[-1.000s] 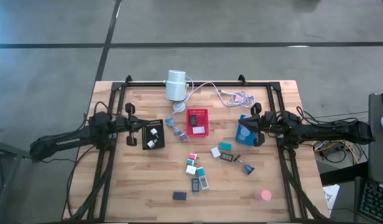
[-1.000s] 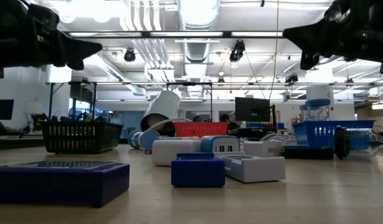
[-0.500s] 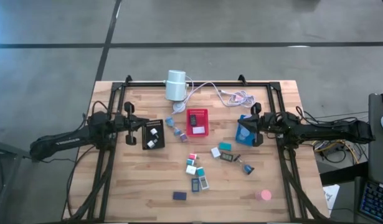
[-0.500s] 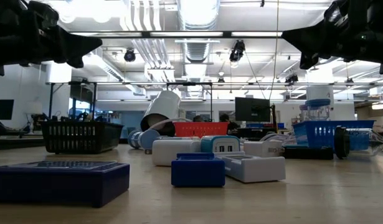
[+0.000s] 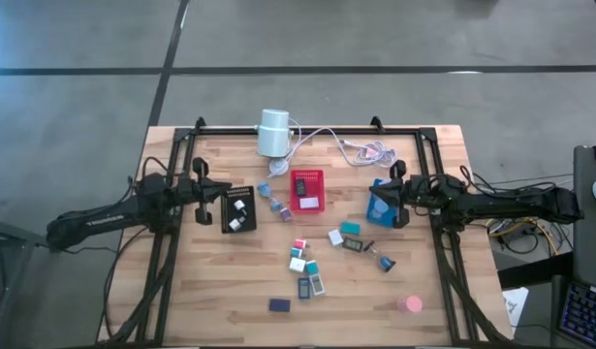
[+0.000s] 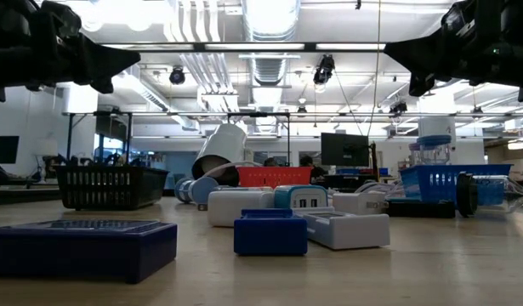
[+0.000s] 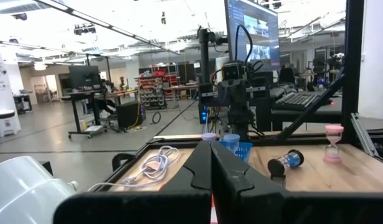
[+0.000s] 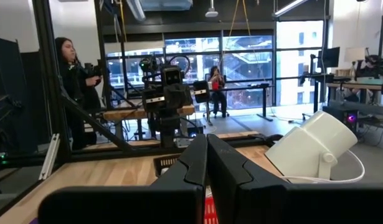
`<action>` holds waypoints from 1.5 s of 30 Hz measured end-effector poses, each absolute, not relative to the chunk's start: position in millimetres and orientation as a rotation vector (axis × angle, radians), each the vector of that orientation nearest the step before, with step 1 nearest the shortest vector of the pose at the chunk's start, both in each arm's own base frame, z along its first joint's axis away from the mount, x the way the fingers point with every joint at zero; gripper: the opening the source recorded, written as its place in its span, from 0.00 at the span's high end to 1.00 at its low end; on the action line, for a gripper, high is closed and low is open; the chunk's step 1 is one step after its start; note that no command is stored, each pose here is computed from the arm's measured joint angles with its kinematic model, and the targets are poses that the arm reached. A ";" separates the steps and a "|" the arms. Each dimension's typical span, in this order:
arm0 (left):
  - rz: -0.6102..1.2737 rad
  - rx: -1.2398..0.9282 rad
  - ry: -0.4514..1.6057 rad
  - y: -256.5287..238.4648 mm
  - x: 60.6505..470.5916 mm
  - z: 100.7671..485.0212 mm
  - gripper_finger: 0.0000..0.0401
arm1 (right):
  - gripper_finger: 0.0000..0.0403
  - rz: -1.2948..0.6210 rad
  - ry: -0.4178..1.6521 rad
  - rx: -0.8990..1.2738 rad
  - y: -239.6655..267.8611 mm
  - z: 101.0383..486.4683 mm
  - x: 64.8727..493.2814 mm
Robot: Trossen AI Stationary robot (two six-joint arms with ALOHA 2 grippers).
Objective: Pick & Place Office items
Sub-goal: Put the pink hourglass into the blue basket
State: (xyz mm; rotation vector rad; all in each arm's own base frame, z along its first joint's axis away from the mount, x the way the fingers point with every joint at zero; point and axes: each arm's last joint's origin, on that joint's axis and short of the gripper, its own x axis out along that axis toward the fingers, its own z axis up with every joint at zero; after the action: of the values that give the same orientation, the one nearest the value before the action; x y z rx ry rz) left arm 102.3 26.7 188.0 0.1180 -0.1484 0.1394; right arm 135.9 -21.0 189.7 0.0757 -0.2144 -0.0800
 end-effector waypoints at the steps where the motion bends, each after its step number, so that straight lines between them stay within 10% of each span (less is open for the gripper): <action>1: 0.139 0.118 -0.148 26.7 102.4 187.9 1.00 | 0.98 -0.080 -0.215 0.076 -21.0 189.8 135.9; 20: 0.089 0.084 -0.153 25.3 102.5 188.2 1.00 | 0.98 0.025 -0.199 0.148 -18.5 211.8 143.9; 45: 0.078 0.073 -0.093 24.7 101.6 195.3 1.00 | 0.98 -0.049 0.832 0.578 57.5 353.2 118.0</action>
State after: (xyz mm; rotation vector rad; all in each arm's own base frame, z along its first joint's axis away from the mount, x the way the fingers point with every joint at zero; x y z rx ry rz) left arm 101.6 24.7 195.3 0.0733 -0.0931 0.0781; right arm 118.0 57.5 353.2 0.5784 0.8316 -0.0486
